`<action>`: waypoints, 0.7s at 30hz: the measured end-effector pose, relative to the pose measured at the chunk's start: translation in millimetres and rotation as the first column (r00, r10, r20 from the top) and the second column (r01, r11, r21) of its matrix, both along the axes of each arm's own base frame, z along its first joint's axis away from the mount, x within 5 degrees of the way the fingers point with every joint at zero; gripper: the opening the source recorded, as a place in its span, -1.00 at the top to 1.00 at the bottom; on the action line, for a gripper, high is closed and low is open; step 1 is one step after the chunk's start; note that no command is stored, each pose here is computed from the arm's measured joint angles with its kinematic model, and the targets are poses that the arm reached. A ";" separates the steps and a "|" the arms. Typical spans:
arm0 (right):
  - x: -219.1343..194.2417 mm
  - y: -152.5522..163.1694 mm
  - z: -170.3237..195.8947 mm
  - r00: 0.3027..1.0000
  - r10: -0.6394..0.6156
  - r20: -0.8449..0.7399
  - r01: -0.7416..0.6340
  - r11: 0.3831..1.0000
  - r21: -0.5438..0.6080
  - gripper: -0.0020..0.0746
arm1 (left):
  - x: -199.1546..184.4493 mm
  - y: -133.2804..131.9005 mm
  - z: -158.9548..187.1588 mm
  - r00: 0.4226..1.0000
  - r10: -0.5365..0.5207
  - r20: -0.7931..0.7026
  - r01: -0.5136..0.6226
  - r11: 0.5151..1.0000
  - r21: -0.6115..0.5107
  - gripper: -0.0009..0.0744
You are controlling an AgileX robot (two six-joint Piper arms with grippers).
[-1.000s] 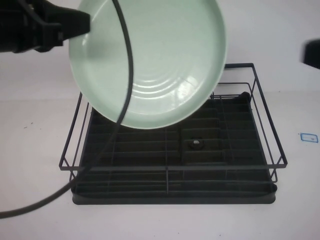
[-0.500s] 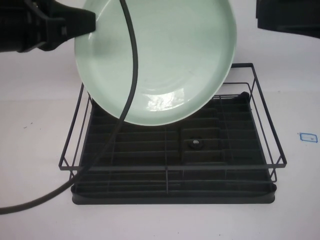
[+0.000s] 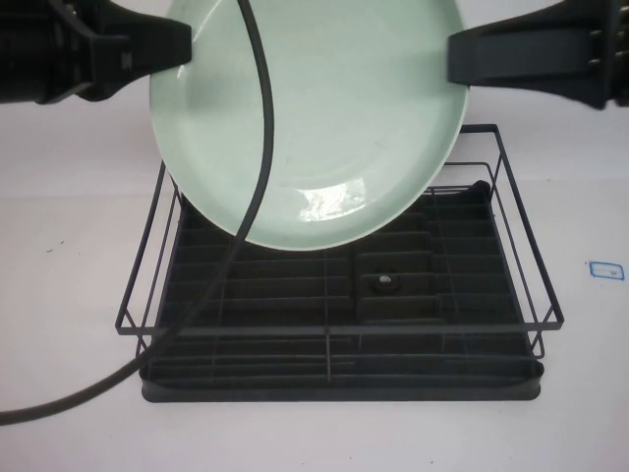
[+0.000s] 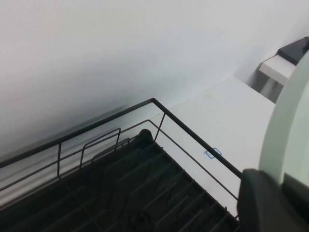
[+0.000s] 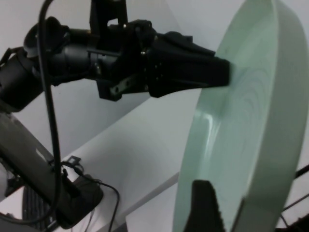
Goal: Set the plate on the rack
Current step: Hand over the plate
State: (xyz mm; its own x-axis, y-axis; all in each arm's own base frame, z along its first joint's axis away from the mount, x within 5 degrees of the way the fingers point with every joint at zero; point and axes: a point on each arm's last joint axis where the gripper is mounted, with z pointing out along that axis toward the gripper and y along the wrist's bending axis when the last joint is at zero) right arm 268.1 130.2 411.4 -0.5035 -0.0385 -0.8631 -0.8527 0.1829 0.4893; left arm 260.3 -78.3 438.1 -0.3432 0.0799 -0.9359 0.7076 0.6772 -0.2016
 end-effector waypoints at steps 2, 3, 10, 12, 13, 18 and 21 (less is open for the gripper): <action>4.4 5.2 -4.4 1.000 0.015 -0.014 -0.015 1.000 0.018 -0.26 | 0.0 0.0 0.0 1.000 0.000 0.000 0.000 1.000 0.000 0.96; 5.4 8.6 -5.9 1.000 0.026 -0.015 -0.026 0.999 0.027 -0.26 | -0.1 0.0 -0.2 1.000 -0.002 -0.001 0.002 1.000 0.003 0.96; 8.3 14.4 -8.8 0.999 0.024 0.025 -0.024 0.999 0.024 0.43 | -3.1 -0.8 -2.0 1.000 -0.029 -0.013 0.029 0.999 0.027 0.93; 9.8 14.2 -11.8 0.999 0.017 0.041 -0.017 1.000 -0.004 0.46 | -4.6 -1.6 -2.8 0.999 -0.046 -0.023 0.047 0.998 0.030 0.83; 10.0 14.0 -13.0 0.998 0.018 0.052 -0.017 1.000 -0.019 0.46 | -5.6 -2.2 -3.2 0.998 -0.058 -0.030 0.059 0.998 0.030 0.72; 14.0 11.6 -22.2 0.991 -0.001 0.133 0.019 0.991 -0.135 0.68 | -8.0 -6.9 4.8 0.996 -0.088 -0.030 0.085 0.993 -0.086 -0.37; 15.0 9.2 -28.6 0.982 0.012 0.188 0.031 0.974 -0.224 0.72 | -12.2 -9.6 13.7 0.994 -0.111 -0.023 0.105 0.977 -0.185 -0.72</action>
